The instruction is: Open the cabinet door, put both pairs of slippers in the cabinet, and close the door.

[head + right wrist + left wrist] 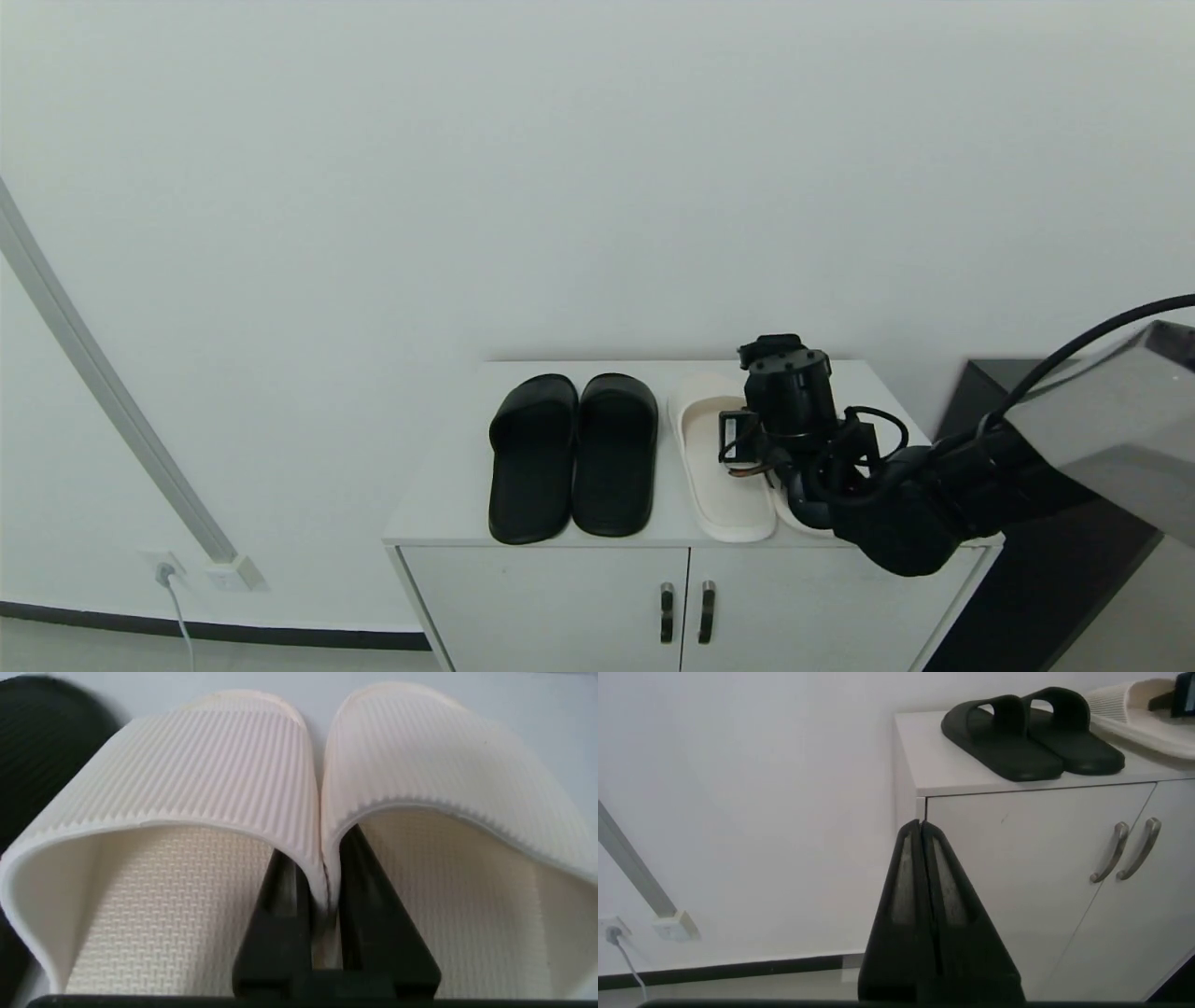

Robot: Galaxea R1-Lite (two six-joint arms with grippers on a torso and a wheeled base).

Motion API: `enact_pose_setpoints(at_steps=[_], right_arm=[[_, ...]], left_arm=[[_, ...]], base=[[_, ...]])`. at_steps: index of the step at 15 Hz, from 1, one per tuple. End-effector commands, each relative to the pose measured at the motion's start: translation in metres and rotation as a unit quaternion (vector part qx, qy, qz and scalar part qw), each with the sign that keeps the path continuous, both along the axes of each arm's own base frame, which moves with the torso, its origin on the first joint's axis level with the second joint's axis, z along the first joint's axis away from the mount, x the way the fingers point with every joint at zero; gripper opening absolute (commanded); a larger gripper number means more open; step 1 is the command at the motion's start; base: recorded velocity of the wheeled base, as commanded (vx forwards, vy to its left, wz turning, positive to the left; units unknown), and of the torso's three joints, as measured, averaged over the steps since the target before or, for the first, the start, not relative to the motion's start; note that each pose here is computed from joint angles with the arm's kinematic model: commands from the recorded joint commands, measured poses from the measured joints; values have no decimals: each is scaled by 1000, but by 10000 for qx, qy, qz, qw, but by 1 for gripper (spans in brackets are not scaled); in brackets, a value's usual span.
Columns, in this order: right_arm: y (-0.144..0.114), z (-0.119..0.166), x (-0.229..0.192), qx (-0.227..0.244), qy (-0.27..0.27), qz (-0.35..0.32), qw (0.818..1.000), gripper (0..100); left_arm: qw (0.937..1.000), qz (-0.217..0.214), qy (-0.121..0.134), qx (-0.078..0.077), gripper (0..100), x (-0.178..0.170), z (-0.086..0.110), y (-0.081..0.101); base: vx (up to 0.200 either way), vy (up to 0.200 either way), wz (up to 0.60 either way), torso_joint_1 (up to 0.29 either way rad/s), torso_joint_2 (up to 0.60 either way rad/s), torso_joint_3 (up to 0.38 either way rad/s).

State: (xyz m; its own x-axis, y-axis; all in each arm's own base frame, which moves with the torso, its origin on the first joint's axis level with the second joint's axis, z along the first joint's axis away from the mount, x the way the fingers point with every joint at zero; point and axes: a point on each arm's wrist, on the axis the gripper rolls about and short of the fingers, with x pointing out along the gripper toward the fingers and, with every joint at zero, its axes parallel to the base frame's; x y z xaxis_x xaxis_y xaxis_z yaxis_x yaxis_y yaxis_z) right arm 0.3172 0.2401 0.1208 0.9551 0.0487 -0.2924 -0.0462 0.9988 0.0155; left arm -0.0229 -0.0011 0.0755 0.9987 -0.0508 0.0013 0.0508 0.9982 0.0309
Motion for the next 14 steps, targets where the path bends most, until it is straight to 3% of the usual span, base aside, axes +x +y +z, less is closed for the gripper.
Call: enact_pose_setpoints(at_steps=[1,5,6,9,14], right_arm=[[-16,34,-41,117,-122,598,9981,0],[-52,61,-98,204,-221,1873,9818,0],[-66,63,-118,135,-225,2435,9695,0],[-83,60,-149,267,-120,3220,9463,0],[-88,49,-161,370,135,3743,9265,0]], left_arm=[[10000,1,6,-1,0,0,0,0],[10000,-7,6,-1,0,0,0,0],[10000,-7,6,-1,0,0,0,0],[10000,-7,6,-1,0,0,0,0],[10000,-7,6,-1,0,0,0,0]], base=[[0,0,0,0,0,0],[0,0,0,0,0,0],[0,0,0,0,0,0],[0,0,0,0,0,0],[0,0,0,0,0,0]])
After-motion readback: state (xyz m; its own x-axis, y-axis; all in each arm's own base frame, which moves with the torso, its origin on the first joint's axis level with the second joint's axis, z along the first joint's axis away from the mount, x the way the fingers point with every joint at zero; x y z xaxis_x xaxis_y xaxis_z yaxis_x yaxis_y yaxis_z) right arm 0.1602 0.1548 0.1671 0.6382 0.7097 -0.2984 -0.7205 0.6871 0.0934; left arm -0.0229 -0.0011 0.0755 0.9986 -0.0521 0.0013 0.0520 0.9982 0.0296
